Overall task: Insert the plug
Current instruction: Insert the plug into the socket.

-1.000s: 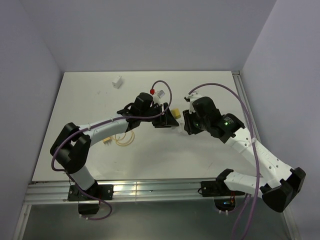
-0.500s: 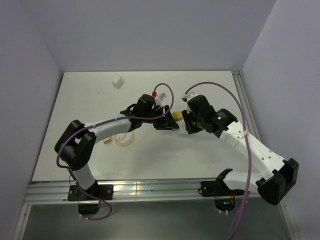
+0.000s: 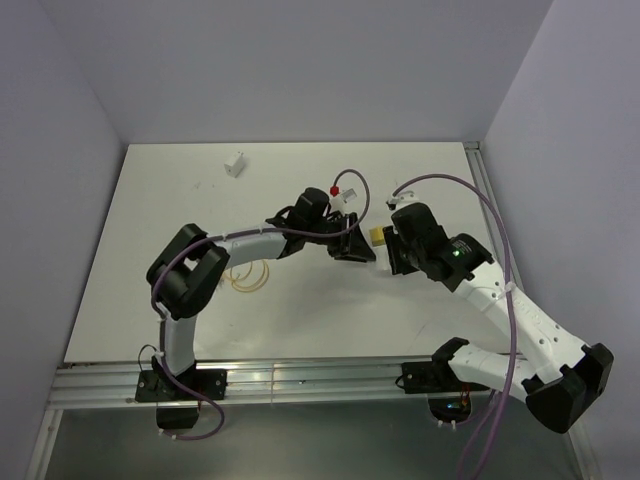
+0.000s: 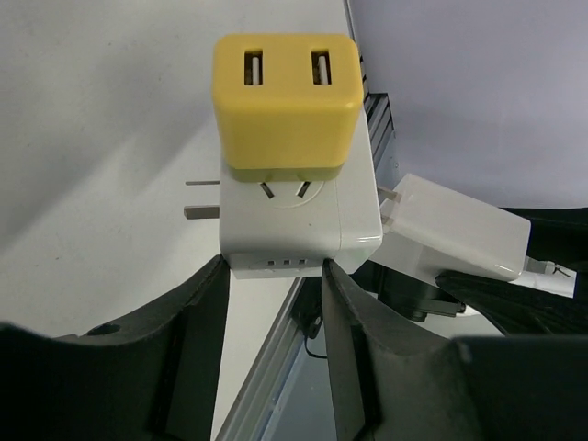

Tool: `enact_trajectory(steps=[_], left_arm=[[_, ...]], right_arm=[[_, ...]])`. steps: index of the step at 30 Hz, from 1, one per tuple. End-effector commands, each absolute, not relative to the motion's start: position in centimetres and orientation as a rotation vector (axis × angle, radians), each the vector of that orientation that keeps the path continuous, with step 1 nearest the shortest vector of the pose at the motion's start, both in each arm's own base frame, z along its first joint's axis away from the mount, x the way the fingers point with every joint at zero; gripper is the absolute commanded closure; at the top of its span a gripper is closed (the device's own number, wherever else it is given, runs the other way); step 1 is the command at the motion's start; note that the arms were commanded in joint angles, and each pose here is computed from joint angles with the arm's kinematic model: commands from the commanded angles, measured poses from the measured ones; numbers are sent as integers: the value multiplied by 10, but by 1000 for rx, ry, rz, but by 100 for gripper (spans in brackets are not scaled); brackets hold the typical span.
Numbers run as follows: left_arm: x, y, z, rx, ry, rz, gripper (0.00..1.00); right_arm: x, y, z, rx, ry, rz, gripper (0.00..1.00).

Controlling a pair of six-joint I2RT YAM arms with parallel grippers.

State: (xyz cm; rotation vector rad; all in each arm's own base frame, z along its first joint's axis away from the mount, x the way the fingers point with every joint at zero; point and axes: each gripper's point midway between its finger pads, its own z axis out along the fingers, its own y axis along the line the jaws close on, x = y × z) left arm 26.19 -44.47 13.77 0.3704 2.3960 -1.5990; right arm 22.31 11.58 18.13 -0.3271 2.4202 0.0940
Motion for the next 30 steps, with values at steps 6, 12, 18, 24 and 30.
enact_trajectory(steps=[6,12,18,24,30], left_arm=[[244,-493,200,605,2111,-1853,100],[247,-501,183,600,2150,-1848,100],[249,-500,164,591,2195,-1812,100],[250,-496,142,585,2267,-1739,92],[247,-491,142,570,2261,-1747,60]], right_arm=[[225,151,167,-308,2413,318,100],[228,152,160,-297,2425,326,100],[232,151,144,-271,2443,352,100],[233,155,146,-264,2434,388,100],[234,153,152,-261,2422,377,100]])
